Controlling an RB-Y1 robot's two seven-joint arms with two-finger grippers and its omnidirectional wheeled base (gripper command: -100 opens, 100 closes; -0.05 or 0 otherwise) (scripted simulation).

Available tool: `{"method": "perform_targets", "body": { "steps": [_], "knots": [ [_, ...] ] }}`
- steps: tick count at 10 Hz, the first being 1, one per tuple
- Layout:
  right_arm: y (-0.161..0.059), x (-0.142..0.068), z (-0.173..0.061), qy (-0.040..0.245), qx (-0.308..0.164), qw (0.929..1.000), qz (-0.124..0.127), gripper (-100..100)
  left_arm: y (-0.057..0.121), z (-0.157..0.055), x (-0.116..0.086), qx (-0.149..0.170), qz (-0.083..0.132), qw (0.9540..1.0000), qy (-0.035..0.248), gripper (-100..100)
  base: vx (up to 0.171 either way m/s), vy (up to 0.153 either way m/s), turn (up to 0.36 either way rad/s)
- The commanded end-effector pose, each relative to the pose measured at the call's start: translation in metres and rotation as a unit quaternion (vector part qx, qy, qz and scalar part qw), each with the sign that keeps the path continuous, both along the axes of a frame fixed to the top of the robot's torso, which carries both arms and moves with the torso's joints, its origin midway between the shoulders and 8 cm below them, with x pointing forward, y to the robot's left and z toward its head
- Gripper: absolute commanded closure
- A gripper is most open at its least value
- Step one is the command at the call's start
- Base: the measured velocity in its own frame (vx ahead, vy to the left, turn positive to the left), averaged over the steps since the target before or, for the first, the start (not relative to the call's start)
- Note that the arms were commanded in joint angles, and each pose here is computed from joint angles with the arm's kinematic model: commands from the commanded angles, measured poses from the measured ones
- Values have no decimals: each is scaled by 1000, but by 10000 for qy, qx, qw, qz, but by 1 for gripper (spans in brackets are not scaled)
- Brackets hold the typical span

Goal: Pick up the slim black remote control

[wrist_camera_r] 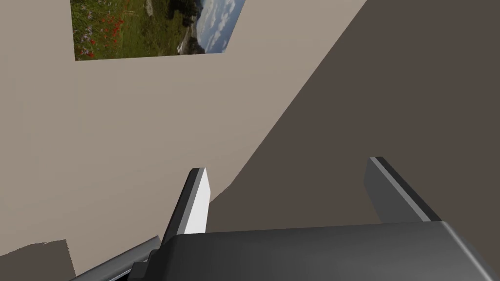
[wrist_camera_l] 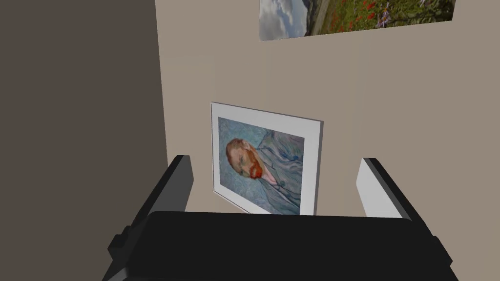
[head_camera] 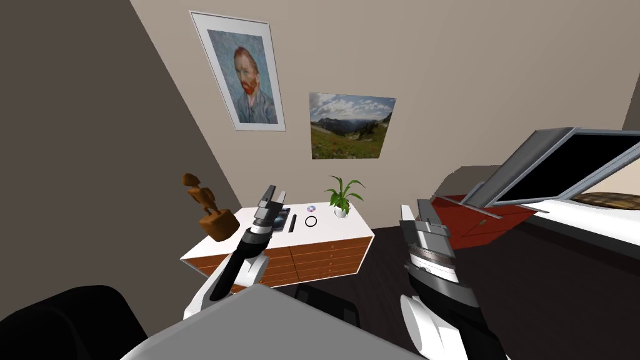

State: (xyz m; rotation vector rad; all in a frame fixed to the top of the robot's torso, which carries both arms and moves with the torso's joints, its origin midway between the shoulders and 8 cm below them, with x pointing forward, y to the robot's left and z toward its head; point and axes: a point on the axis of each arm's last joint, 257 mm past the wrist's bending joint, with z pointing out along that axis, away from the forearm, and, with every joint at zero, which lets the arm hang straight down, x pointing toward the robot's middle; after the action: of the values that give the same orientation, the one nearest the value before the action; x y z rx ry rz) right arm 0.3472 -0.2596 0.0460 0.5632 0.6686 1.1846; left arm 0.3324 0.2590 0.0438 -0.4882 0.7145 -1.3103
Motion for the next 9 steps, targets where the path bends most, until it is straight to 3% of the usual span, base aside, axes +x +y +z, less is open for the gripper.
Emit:
{"method": "perform_targets", "body": {
  "steps": [1,3,4,6,7,8,9],
  "knots": [
    [0,0,0,0,0,10000,0,0,-1,-4,0,57,-136,9999,67,-100,-82,44,-76],
    [0,0,0,1,0,10000,0,0,-5,-22,3,22,-497,9983,311,-100,-88,43,-198],
    [0,0,0,0,0,10000,0,0,-7,-23,3,112,-544,9979,333,-100,-103,37,-103],
    [0,0,0,0,0,10000,0,0,-9,-45,7,29,-925,9936,652,-100,-126,44,-250],
    [0,0,0,0,0,10000,0,0,-11,-46,7,101,-985,9928,682,-100,-109,49,-131],
    [0,0,0,1,0,10000,-1,0,-12,-59,8,20,-1180,9892,873,-100,-98,49,-193],
    [0,0,0,1,0,10000,0,0,-13,-59,8,70,-1207,9887,891,-100,-88,27,-126]
  ]
}}
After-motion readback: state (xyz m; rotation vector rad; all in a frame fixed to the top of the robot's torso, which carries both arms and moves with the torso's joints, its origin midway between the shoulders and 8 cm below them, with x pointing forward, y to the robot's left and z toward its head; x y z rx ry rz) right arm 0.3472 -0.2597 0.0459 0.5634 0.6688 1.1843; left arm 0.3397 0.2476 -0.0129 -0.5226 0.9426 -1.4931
